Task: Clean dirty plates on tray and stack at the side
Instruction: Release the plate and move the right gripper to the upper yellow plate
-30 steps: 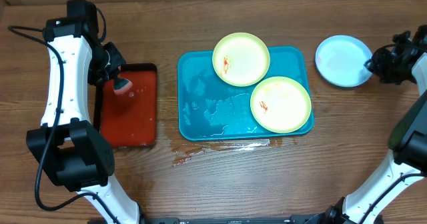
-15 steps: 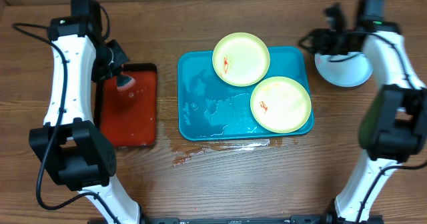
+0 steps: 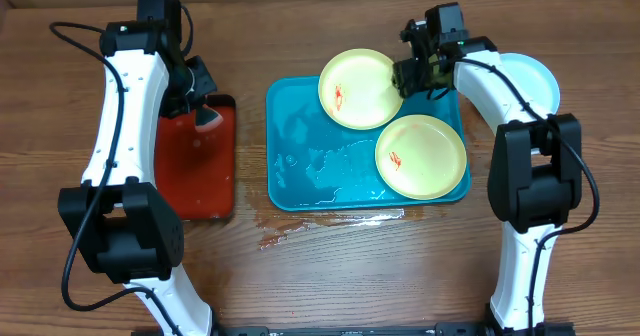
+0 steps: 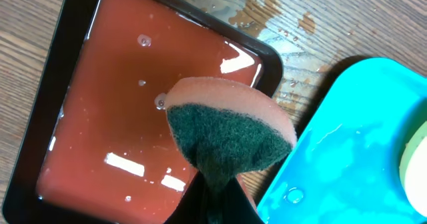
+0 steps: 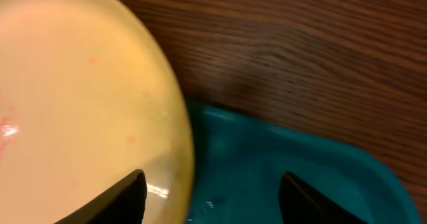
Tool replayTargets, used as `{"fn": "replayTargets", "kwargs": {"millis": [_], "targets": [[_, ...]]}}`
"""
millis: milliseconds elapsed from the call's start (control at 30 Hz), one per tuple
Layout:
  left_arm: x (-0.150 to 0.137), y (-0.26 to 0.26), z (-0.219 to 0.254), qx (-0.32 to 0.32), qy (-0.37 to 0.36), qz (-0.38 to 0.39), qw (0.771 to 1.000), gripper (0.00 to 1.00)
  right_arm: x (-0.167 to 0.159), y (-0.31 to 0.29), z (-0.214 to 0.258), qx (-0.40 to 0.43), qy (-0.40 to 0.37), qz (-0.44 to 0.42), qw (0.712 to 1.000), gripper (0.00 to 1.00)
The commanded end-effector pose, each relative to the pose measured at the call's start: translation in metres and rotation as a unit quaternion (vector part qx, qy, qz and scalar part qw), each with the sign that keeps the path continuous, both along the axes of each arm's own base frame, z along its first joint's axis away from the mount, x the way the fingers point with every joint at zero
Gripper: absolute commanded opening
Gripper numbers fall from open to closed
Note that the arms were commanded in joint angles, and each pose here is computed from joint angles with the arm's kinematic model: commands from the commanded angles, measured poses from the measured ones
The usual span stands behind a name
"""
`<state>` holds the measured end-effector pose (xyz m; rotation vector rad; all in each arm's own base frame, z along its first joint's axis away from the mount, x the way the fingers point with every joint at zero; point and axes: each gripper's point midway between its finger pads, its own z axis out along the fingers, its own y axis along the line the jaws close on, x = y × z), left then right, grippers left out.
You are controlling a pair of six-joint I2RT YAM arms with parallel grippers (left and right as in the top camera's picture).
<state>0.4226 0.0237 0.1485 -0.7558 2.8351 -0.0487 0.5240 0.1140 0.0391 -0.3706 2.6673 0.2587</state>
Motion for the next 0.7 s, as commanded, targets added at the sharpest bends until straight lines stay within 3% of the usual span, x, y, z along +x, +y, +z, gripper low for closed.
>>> {"fn": "replayTargets", "kwargs": {"millis": [0,133,333,467,500,600,667], "targets": [[0.000,-0.004,0.010,-0.001,-0.014,-0.014,1.000,0.04,0.009,-0.011,0.008,-0.005,-0.014,-0.022,1.000,0.60],[0.002,-0.004,0.010,-0.001,-0.018,-0.014,1.000,0.04,0.003,0.009,0.000,0.043,0.006,0.004,0.999,0.56],[0.004,-0.006,0.010,-0.002,-0.021,-0.015,1.000,0.04,-0.002,0.029,-0.019,0.048,0.021,0.016,0.999,0.52],[0.004,-0.006,0.010,-0.002,-0.021,-0.015,1.000,0.04,0.000,0.039,-0.018,0.055,0.017,0.012,0.998,0.43],[0.004,-0.006,0.010,-0.002,-0.021,-0.015,1.000,0.04,0.000,0.041,-0.017,0.056,0.015,0.012,0.998,0.39],[0.004,-0.007,0.010,-0.002,-0.021,-0.017,1.000,0.04,-0.001,0.044,-0.017,0.057,0.015,0.013,0.998,0.08],[0.004,-0.008,0.010,-0.002,-0.021,-0.019,1.000,0.04,-0.003,0.045,-0.018,0.060,0.022,0.006,0.998,0.04]]}}
